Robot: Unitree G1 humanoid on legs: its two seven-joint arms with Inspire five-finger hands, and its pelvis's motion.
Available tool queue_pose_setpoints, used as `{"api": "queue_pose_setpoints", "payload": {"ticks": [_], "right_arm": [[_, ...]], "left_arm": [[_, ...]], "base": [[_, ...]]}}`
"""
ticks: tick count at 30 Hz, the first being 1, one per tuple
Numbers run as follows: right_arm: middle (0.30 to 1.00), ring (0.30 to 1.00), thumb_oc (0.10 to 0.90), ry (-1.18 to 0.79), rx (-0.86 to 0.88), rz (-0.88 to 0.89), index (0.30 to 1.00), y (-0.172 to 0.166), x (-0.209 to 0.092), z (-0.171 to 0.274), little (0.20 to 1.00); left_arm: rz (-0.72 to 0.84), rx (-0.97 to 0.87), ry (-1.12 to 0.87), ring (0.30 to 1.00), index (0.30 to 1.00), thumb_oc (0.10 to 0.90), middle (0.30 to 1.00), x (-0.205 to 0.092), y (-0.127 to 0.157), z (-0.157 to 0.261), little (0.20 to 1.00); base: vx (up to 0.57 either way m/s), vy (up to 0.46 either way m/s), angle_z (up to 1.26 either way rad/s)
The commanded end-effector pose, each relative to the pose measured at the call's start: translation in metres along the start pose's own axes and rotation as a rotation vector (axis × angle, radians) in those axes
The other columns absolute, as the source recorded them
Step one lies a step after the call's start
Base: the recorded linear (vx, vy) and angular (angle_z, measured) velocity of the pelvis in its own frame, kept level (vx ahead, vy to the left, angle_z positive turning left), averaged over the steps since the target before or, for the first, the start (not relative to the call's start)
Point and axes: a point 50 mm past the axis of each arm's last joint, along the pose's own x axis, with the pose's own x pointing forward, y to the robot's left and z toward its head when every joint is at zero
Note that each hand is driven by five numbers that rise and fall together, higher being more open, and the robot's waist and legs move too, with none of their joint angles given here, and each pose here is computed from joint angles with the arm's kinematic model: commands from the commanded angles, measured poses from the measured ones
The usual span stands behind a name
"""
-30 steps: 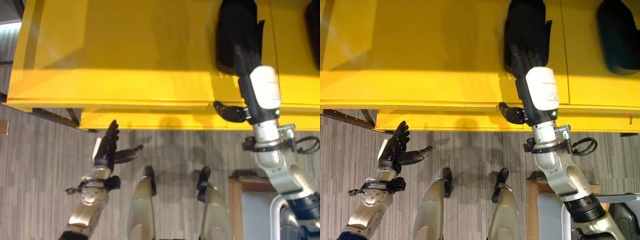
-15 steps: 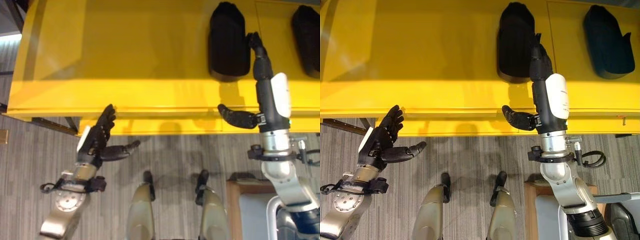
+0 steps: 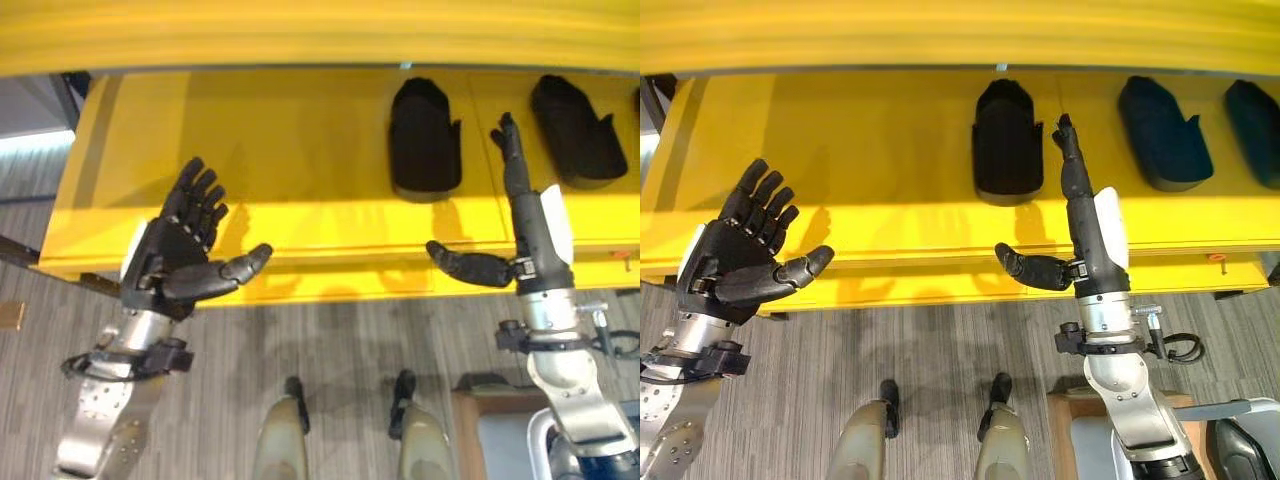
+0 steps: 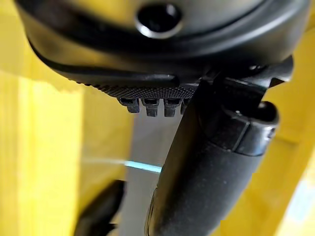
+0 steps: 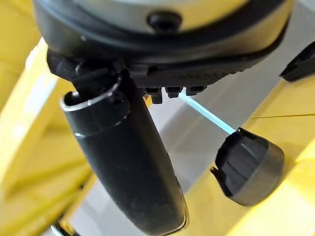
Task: Move parts from the plastic box to the shelf.
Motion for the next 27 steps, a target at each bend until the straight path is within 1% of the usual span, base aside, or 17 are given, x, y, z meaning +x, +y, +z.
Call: {"api": "queue_pose_setpoints", "payload": {"ticks": [1,4,8,9,10,11,12,13,15,18,25,27], "right_arm": [[1.000,1.000,0.900,-0.182,0.208,-0.023,1.000,0.001,0.011,0.032,1.000],[1.000,1.000,0.900,-0.169,0.302,0.006,1.000,0.009,0.013,0.032,1.000],[1.000,1.000,0.900,-0.176,0.384,0.046,1.000,0.020,0.017,0.037,1.000],[1.000,1.000,0.900,-0.183,0.416,0.053,1.000,0.024,0.019,0.040,1.000],[1.000,1.000,0.900,-0.183,0.415,0.052,1.000,0.024,0.019,0.040,1.000],[1.000,1.000,0.900,-0.184,0.413,0.058,1.000,0.026,0.019,0.041,1.000],[1.000,1.000,0.900,-0.192,0.426,0.065,1.000,0.028,0.019,0.043,1.000],[1.000,1.000,0.900,-0.194,0.438,0.072,1.000,0.030,0.019,0.044,1.000],[1.000,1.000,0.900,-0.201,0.460,0.079,1.000,0.032,0.019,0.047,1.000],[1.000,1.000,0.900,-0.220,0.480,0.082,1.000,0.032,0.020,0.051,1.000],[1.000,1.000,0.900,-0.289,0.529,0.103,1.000,0.034,0.019,0.065,1.000],[1.000,1.000,0.900,-0.300,0.537,0.103,1.000,0.034,0.018,0.067,1.000]], "left_arm": [[0.001,0.142,-0.214,1.000,1.000,0.900,1.000,0.011,-0.010,0.025,1.000],[0.037,0.233,-0.204,1.000,1.000,0.900,1.000,0.021,-0.013,0.015,1.000],[0.091,0.254,-0.137,1.000,1.000,0.900,1.000,0.035,-0.017,-0.011,1.000],[0.114,0.319,-0.111,1.000,1.000,0.900,1.000,0.040,-0.018,-0.021,1.000],[0.115,0.320,-0.112,1.000,1.000,0.900,1.000,0.040,-0.018,-0.021,1.000],[0.135,0.382,-0.115,1.000,1.000,0.900,1.000,0.043,-0.017,-0.023,1.000],[0.165,0.407,-0.099,1.000,1.000,0.900,1.000,0.045,-0.016,-0.029,1.000],[0.185,0.384,-0.075,1.000,1.000,0.900,1.000,0.046,-0.016,-0.036,1.000],[0.214,0.460,-0.055,1.000,1.000,0.900,1.000,0.052,-0.014,-0.044,1.000],[0.259,0.513,-0.032,1.000,1.000,0.900,1.000,0.060,-0.011,-0.053,1.000],[0.457,0.568,0.055,1.000,1.000,0.900,1.000,0.082,0.007,-0.075,1.000],[0.510,0.545,0.072,1.000,1.000,0.900,1.000,0.088,0.011,-0.077,1.000]], "base": [[0.01,0.003,-0.18],[0.01,0.007,-0.17],[0.00,0.016,-0.15],[0.00,0.017,-0.20],[0.01,0.015,-0.34],[0.01,0.007,-0.33],[0.01,0.008,-0.35],[0.01,0.001,-0.18],[0.01,0.007,-0.21],[0.01,0.000,-0.31],[-0.01,-0.012,-0.23],[-0.01,-0.024,-0.14]]}}
